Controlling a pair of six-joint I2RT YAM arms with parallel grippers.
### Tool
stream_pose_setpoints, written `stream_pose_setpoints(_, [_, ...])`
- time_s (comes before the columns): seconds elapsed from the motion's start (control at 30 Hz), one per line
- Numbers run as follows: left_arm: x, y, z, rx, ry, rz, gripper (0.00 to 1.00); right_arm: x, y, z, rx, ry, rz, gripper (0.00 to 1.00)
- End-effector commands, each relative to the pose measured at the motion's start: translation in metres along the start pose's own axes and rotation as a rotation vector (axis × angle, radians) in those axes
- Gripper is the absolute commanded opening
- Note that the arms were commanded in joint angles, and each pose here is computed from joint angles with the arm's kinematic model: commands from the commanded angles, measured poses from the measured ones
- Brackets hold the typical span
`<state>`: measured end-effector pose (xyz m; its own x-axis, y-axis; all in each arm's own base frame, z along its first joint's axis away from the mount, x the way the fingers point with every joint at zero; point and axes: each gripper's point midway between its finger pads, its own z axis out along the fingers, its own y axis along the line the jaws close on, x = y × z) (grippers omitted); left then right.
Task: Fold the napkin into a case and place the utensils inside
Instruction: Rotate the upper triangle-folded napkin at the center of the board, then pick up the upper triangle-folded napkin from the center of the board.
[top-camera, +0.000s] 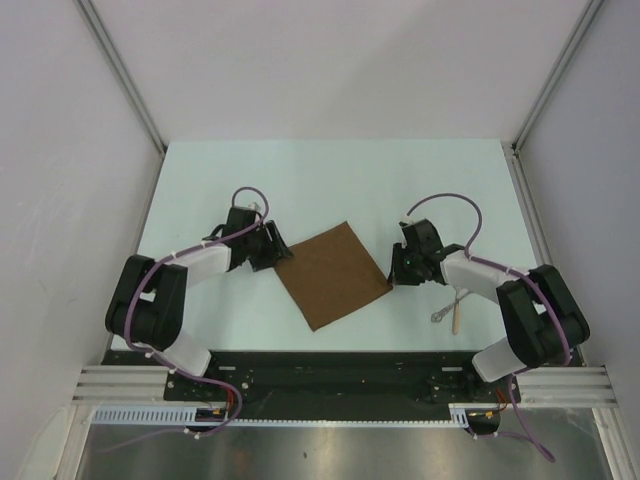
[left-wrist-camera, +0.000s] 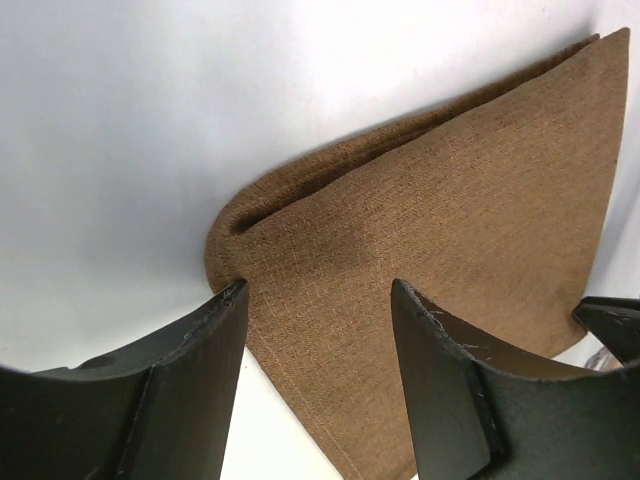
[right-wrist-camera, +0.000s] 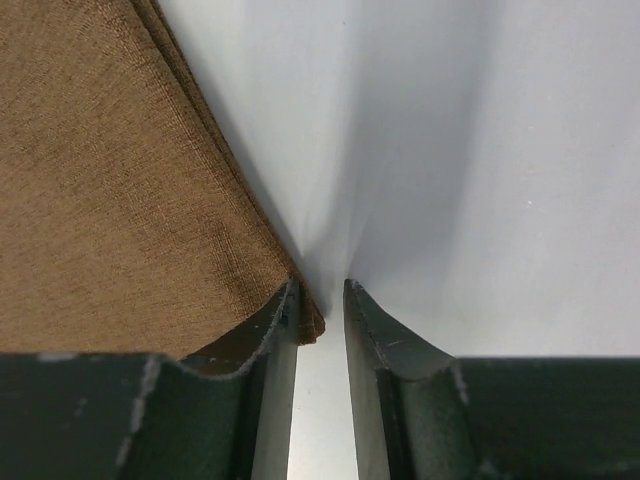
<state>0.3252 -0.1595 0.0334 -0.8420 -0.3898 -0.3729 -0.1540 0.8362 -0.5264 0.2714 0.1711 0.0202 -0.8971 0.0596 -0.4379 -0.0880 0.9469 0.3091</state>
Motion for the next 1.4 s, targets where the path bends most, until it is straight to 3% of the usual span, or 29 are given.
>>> stream_pose_setpoints(0.0, [-0.024, -0.002, -0.005, -0.024, -0.072, 0.048, 0.64, 0.005, -0.009, 0.002, 0.047, -0.007, -0.005, 0.28])
stream_pose_setpoints(0.13, [-0.03, -0.004, -0.026, -0.033, -0.124, 0.06, 0.67, -0.018, -0.011, -0.023, 0.14, -0.107, -0.072, 0.29])
stream_pose_setpoints(0.2, [-0.044, -0.006, -0.05, -0.053, -0.224, 0.062, 0.7, -0.034, -0.003, -0.04, 0.183, -0.164, -0.147, 0.34])
stream_pose_setpoints(0.33, [-0.053, 0.006, -0.092, -0.077, -0.382, -0.01, 0.72, -0.056, 0.029, -0.068, 0.208, -0.251, -0.265, 0.61])
stream_pose_setpoints(0.43, [-0.057, 0.012, -0.121, -0.078, -0.479, -0.077, 0.73, -0.053, 0.079, -0.069, 0.098, -0.252, -0.374, 0.71])
stream_pose_setpoints(0.53, [-0.063, 0.023, -0.149, -0.121, -0.559, -0.149, 0.73, -0.04, 0.148, -0.069, -0.094, -0.228, -0.456, 0.73])
stream_pose_setpoints(0.7, [-0.071, 0.033, -0.183, -0.171, -0.622, -0.232, 0.75, -0.016, 0.234, -0.038, -0.215, -0.159, -0.578, 0.72])
stream_pose_setpoints(0.83, [-0.066, 0.037, -0.184, -0.21, -0.564, -0.24, 0.77, 0.008, 0.273, -0.008, -0.215, -0.094, -0.661, 0.66])
stream_pose_setpoints(0.9, [-0.063, 0.041, -0.182, -0.228, -0.538, -0.244, 0.78, 0.021, 0.267, 0.016, -0.164, -0.036, -0.687, 0.66])
stream_pose_setpoints(1.17, [-0.052, 0.046, -0.166, -0.211, -0.477, -0.231, 0.78, 0.043, 0.251, 0.044, -0.088, 0.051, -0.719, 0.65])
stream_pose_setpoints(1.27, [-0.049, 0.05, -0.162, -0.226, -0.46, -0.235, 0.78, 0.058, 0.238, 0.055, -0.058, 0.116, -0.706, 0.59])
stream_pose_setpoints(1.37, [-0.05, 0.049, -0.161, -0.225, -0.455, -0.242, 0.79, 0.072, 0.23, 0.064, -0.045, 0.177, -0.691, 0.44])
